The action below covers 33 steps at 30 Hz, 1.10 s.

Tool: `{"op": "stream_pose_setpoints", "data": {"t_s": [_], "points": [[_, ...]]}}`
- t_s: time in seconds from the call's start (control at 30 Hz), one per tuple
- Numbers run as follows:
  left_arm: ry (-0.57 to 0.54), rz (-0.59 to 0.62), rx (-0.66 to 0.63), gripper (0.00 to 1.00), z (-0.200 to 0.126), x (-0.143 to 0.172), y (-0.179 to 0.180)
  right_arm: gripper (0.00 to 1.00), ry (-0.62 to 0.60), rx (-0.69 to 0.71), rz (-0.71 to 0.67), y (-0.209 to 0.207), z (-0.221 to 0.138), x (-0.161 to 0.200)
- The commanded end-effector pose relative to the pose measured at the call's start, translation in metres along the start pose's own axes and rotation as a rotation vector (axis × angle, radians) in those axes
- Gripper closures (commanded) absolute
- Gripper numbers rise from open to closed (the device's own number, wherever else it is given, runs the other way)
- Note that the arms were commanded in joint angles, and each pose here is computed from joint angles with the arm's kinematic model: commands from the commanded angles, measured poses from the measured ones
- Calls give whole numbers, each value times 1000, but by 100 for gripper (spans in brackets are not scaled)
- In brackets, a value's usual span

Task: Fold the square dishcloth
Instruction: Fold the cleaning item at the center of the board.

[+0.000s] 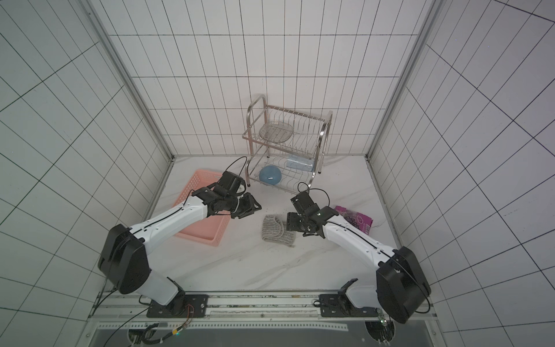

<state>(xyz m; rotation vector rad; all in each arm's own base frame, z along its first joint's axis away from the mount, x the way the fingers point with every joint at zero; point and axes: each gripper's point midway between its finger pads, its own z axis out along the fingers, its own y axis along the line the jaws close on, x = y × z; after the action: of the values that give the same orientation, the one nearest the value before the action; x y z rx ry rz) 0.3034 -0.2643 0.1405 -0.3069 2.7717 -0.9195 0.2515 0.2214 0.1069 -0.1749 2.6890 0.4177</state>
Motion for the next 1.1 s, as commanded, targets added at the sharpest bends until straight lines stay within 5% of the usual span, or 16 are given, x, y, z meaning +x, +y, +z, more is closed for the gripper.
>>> {"op": "stream_pose_setpoints", "data": {"t_s": [0.0,0.5,1.07], "points": [[-22,3,16,59,7,-5,7,27,4,-14,-61,16,11,-9],[95,-35,-15,71,68,5,39,26,102,-6,-111,41,56,-2],[118,-41,-1,77,80,4,36,27,54,36,-27,27,33,8]]}}
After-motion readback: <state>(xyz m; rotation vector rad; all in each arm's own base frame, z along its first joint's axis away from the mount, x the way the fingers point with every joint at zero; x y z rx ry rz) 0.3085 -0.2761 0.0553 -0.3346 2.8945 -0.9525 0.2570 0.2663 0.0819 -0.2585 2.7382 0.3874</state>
